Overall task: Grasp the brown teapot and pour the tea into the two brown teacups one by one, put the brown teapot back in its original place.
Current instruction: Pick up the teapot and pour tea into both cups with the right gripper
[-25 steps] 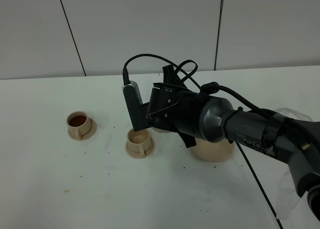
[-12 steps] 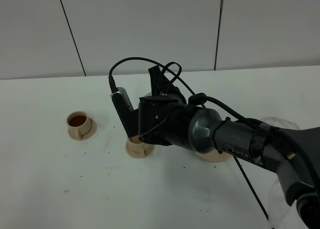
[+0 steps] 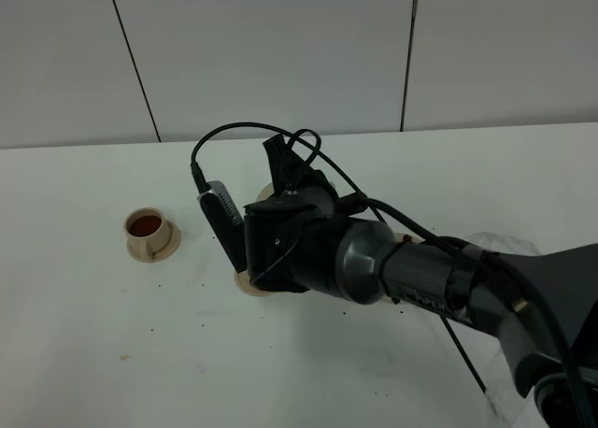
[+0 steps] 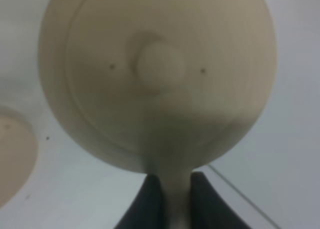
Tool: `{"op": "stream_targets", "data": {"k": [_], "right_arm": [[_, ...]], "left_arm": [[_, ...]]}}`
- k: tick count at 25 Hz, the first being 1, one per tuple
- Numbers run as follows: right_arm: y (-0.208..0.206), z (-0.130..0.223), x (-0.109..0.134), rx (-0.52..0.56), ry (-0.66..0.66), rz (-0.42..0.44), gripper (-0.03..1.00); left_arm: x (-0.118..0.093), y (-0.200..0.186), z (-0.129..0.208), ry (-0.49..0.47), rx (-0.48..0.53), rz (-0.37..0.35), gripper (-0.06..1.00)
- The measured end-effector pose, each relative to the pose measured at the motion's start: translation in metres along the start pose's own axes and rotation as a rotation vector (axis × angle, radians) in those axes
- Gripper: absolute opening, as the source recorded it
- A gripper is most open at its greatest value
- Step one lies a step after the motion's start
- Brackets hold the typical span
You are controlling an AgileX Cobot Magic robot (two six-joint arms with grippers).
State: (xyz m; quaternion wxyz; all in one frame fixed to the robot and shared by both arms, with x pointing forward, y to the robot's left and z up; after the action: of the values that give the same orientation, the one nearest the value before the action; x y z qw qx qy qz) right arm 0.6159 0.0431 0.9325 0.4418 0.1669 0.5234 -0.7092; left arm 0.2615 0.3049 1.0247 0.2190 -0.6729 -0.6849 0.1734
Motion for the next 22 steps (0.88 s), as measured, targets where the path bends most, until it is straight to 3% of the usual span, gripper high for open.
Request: {"op": "stream_targets", "data": {"k": [22], "right_arm": [[-0.0009,-0.0025,0.0030,0.073,-0.081,0.023,0.09]], "left_arm": [[0.0000,0.0000,0.0000,0.000,0.000,0.000,0.24]]}}
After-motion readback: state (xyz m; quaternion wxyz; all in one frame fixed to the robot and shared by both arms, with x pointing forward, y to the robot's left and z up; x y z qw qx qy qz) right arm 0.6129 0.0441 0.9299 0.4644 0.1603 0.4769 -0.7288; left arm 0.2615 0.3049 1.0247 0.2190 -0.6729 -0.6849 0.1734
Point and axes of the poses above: a point on each arm's last joint axis where the gripper is mounted, y pointing out along that axis toward the gripper, x along the wrist's bending axis when the last joint is at zero, z = x × y, the point moved 4 cm from there along y, pointing out along that axis toward the gripper, and after that the axes turned 3 degrees about y, right-handed, at the moved point
